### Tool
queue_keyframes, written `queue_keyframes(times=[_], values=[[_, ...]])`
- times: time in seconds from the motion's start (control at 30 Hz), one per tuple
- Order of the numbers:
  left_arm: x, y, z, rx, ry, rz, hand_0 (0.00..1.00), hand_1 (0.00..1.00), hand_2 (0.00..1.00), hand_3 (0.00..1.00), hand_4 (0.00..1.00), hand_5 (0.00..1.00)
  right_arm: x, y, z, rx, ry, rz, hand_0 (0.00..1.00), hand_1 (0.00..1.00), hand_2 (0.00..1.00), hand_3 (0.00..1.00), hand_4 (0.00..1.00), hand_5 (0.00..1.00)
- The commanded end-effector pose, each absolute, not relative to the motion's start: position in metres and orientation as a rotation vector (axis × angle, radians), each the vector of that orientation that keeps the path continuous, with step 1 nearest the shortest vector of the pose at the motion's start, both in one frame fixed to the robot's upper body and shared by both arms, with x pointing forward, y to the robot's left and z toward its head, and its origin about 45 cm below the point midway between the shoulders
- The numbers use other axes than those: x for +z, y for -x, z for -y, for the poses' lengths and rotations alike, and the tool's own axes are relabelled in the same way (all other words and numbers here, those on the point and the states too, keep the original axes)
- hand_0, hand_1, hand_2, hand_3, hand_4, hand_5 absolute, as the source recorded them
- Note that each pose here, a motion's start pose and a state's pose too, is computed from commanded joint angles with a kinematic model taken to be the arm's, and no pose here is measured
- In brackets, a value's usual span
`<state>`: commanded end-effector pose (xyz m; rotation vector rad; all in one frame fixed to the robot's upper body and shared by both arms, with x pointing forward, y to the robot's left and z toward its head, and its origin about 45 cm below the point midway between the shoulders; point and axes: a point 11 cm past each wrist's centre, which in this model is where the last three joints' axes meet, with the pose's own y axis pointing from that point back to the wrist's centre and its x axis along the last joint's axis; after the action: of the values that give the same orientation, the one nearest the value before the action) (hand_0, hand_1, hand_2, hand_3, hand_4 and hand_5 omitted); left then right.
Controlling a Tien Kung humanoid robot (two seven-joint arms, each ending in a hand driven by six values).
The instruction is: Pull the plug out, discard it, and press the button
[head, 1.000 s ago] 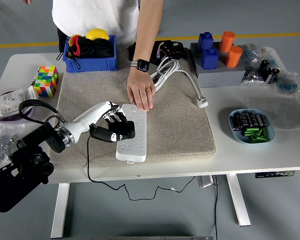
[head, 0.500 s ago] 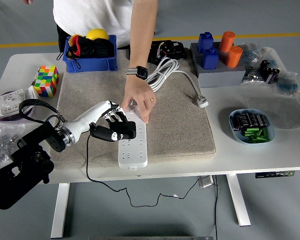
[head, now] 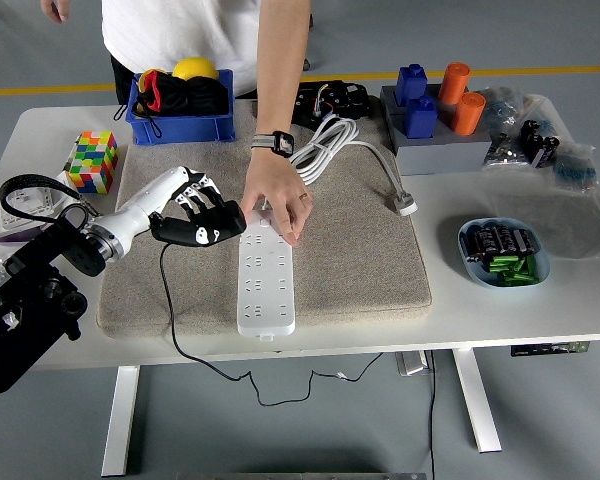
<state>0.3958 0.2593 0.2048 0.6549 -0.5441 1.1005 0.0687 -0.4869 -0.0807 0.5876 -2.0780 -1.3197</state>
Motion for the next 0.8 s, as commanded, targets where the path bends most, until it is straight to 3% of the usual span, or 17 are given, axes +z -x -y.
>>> queue_keyframes(times=[0.13, 0.17, 0.37, 0.4, 0.57, 0.6, 0.77, 0.8], values=[[0.196, -0.406, -0.275, 1.152, -0.682, 0.531, 0.375, 0.25, 0.261, 0.453, 0.664, 0.002, -0.081, -0.07, 0.487, -1.317, -0.59, 2.081, 0.74, 0.662, 0.644, 0.614, 0.659, 0.48], [0.191, -0.409, -0.278, 1.163, -0.699, 0.525, 0.41, 0.27, 0.273, 0.51, 0.676, 0.002, -0.081, -0.07, 0.487, -1.317, -0.59, 2.08, 0.74, 0.661, 0.644, 0.614, 0.658, 0.481], [0.173, -0.415, -0.282, 1.176, -0.742, 0.493, 0.41, 0.27, 0.273, 0.51, 0.676, 0.002, -0.081, -0.069, 0.486, -1.319, -0.588, 2.077, 0.74, 0.661, 0.644, 0.614, 0.658, 0.481], [0.17, -0.415, -0.282, 1.175, -0.747, 0.487, 0.487, 0.366, 0.339, 0.576, 0.717, 0.002, -0.081, -0.069, 0.486, -1.318, -0.587, 2.077, 0.74, 0.661, 0.644, 0.615, 0.658, 0.48], [0.161, -0.419, -0.283, 1.177, -0.774, 0.47, 0.487, 0.366, 0.339, 0.576, 0.717, 0.002, -0.081, -0.068, 0.487, -1.317, -0.586, 2.076, 0.74, 0.661, 0.644, 0.615, 0.658, 0.48], [0.16, -0.419, -0.283, 1.177, -0.778, 0.468, 0.632, 0.541, 0.503, 0.618, 0.727, 0.002, -0.081, -0.069, 0.487, -1.317, -0.586, 2.076, 0.74, 0.661, 0.644, 0.614, 0.658, 0.482], [0.158, -0.422, -0.285, 1.18, -0.792, 0.464, 0.632, 0.541, 0.503, 0.618, 0.727, 0.002, -0.081, -0.069, 0.487, -1.319, -0.587, 2.077, 0.74, 0.661, 0.644, 0.614, 0.658, 0.482], [0.157, -0.423, -0.287, 1.181, -0.798, 0.463, 0.694, 0.667, 0.577, 0.631, 0.751, 0.002, -0.081, -0.069, 0.487, -1.319, -0.588, 2.078, 0.74, 0.661, 0.644, 0.615, 0.659, 0.481]])
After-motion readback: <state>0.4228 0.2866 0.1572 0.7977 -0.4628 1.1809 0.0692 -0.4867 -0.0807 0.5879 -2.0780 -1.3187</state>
